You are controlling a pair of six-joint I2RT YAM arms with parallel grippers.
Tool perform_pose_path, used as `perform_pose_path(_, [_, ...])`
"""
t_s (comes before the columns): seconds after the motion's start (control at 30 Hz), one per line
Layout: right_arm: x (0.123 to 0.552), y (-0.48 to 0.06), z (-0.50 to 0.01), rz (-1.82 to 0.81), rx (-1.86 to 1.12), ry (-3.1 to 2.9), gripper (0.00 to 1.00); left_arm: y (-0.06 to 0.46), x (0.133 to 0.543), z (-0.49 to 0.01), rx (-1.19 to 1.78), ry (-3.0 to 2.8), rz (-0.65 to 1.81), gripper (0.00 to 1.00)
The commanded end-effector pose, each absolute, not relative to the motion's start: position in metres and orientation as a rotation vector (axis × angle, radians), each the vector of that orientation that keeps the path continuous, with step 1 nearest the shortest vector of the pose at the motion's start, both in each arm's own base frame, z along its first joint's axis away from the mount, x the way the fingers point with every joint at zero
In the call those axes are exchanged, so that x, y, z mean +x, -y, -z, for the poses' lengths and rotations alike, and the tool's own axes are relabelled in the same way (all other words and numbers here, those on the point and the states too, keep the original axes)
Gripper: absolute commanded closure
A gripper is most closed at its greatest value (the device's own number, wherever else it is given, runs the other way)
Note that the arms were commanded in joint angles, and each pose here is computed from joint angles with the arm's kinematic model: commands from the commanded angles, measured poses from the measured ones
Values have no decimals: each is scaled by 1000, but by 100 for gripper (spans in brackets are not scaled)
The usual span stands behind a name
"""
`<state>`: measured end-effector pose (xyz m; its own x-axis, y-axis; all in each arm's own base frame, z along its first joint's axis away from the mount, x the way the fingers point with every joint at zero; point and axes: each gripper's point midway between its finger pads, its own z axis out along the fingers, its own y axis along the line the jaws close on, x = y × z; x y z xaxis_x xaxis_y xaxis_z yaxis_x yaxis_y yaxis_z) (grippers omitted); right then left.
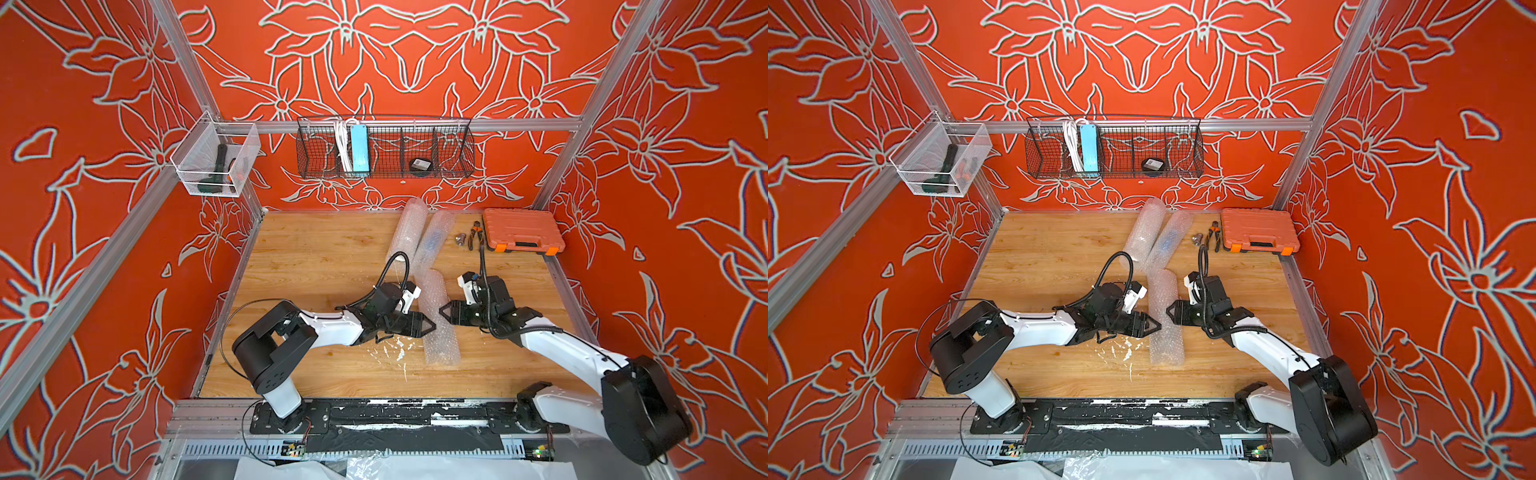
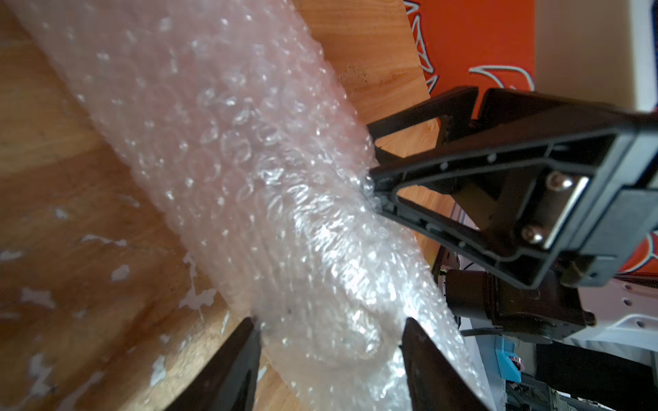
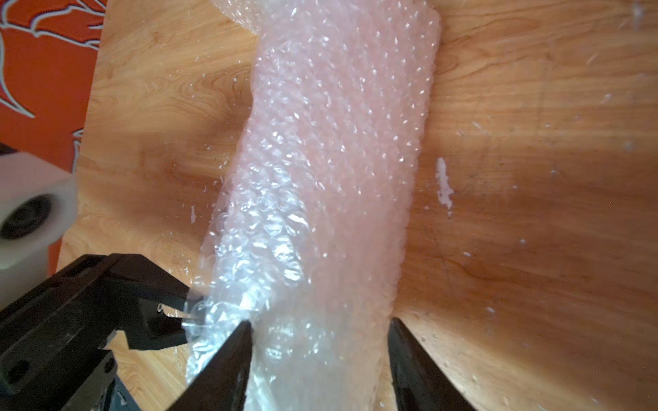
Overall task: Unwrap the vase from the bubble wrap
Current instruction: Adjust the bubble wrap at the center of the board.
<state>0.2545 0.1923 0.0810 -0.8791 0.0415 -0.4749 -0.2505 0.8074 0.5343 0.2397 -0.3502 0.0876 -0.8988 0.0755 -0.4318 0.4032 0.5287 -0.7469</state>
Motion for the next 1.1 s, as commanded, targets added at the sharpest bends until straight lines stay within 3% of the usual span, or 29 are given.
perform_pose_path(0.0, [216, -197, -45, -878, -153, -2701, 40, 356, 233, -123, 455, -2298, 1392, 40])
perform_pose_path(0.27, [218, -226, -51, -933, -192, -2672, 41, 341, 234, -123, 409, -2287, 1313, 40])
perform_pose_path(0.7, [217, -177, -25, -528, -152, -2760, 43, 293, 250, -107, 186, -2345, 1049, 36])
perform_pose_path(1.07, [217, -158, -27, -400, -129, -2754, 46, 310, 249, -102, 162, -2357, 1263, 40])
